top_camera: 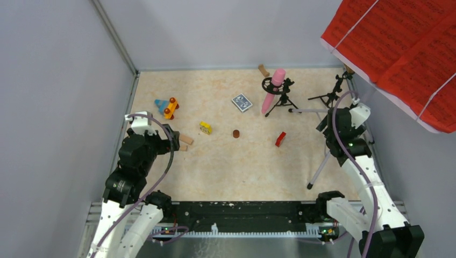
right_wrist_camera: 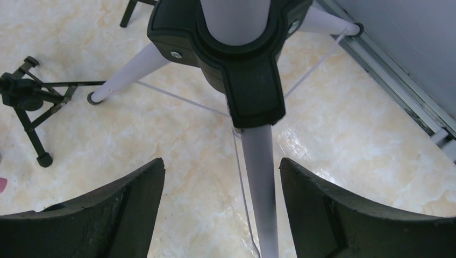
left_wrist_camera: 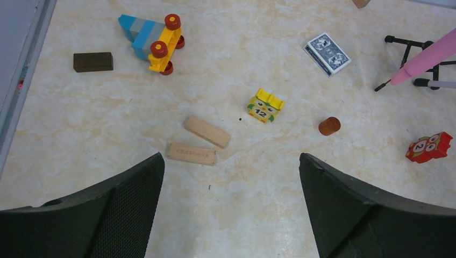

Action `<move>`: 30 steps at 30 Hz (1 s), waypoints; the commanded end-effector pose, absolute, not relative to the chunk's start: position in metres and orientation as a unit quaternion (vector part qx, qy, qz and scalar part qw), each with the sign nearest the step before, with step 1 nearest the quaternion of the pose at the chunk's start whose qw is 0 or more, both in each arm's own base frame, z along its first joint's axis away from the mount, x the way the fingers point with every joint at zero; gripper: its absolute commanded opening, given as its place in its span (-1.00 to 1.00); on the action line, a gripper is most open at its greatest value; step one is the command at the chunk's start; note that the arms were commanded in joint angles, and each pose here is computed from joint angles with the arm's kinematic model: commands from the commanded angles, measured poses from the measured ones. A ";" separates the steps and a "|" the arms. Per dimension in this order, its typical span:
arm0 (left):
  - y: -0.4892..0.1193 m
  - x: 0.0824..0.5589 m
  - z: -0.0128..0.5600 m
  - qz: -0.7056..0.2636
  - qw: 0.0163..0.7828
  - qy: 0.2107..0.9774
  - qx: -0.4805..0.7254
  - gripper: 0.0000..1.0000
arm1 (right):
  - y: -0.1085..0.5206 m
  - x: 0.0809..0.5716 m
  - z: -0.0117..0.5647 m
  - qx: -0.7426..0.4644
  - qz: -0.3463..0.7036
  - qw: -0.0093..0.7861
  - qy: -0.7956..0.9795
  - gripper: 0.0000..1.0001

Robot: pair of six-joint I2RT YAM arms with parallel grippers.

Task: Pack up the instrument practice props

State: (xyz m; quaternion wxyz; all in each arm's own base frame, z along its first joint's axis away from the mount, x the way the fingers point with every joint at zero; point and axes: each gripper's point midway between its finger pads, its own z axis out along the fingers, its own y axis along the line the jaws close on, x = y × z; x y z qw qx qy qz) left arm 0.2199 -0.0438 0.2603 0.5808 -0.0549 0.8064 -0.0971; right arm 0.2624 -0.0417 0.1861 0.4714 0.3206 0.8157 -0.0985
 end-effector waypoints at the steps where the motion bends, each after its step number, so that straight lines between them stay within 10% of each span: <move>1: -0.045 0.225 0.266 -0.102 0.590 0.799 -0.060 0.98 | -0.047 0.280 0.189 0.324 -0.098 0.511 0.790 0.53; 30: -0.045 0.223 0.268 -0.105 0.594 0.795 -0.059 0.97 | -0.087 0.301 0.191 0.284 -0.217 0.553 0.753 0.16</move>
